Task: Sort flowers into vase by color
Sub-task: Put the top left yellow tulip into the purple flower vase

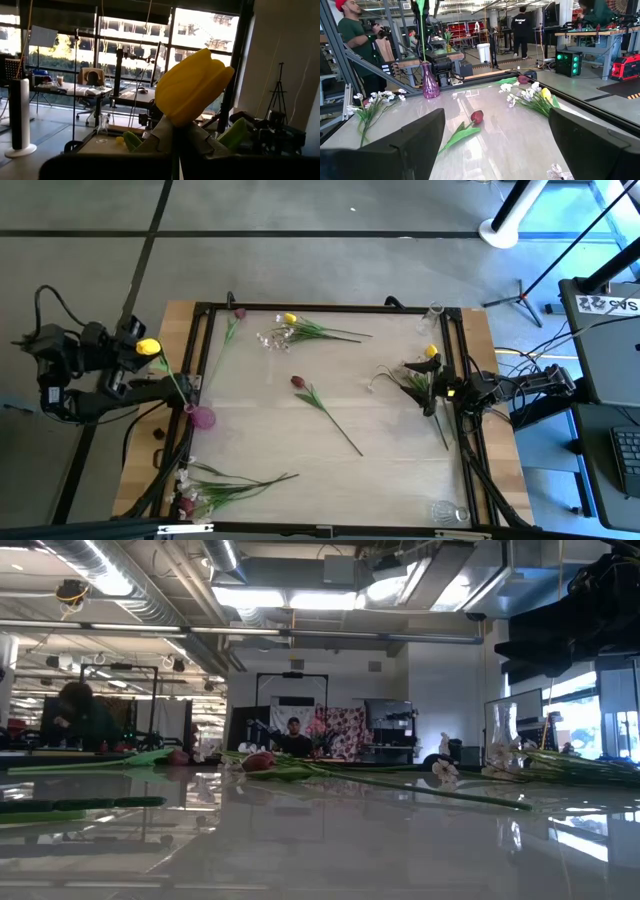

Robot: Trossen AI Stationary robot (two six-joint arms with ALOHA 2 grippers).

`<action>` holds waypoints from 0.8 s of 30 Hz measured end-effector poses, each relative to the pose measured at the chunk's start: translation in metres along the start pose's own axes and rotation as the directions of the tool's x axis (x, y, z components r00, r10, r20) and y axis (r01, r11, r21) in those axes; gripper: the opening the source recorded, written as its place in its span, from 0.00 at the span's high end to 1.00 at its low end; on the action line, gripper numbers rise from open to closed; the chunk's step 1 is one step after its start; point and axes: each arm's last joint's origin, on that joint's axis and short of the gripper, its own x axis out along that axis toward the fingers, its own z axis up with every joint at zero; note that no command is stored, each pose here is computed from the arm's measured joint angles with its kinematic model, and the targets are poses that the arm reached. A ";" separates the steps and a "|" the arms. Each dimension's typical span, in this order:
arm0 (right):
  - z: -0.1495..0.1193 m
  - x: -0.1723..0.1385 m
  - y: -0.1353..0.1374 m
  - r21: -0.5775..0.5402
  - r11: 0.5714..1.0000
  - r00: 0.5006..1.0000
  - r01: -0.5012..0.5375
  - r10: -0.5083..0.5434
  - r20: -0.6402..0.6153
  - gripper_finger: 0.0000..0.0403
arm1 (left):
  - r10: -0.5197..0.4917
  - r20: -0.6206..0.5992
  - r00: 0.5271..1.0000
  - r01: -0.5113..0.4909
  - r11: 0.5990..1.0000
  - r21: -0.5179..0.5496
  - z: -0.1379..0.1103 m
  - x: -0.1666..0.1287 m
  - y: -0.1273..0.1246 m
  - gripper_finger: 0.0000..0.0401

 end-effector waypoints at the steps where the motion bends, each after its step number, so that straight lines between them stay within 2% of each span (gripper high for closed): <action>1: 0.000 0.000 0.000 0.000 1.000 1.000 0.000 0.000 0.000 0.12 | 0.002 -0.012 1.000 -0.002 1.000 -0.003 -0.001 0.000 0.000 0.99; 11: 0.000 0.000 0.000 0.000 1.000 1.000 0.000 0.000 0.000 0.12 | 0.013 -0.088 0.996 -0.015 0.999 -0.029 -0.009 0.001 0.002 0.98; 14: 0.000 0.000 0.000 0.000 1.000 1.000 0.000 0.000 0.000 0.12 | 0.019 -0.155 0.988 -0.030 0.997 -0.064 -0.016 0.000 0.003 0.98; 19: 0.000 0.000 0.000 0.000 1.000 1.000 0.000 0.000 0.000 0.12 | 0.027 -0.306 0.952 -0.067 0.990 -0.124 -0.031 -0.003 0.004 0.97; 24: 0.000 0.000 0.000 0.000 1.000 1.000 0.000 0.000 0.000 0.12 | 0.056 -0.414 0.908 -0.153 0.967 -0.204 -0.042 -0.008 0.006 0.88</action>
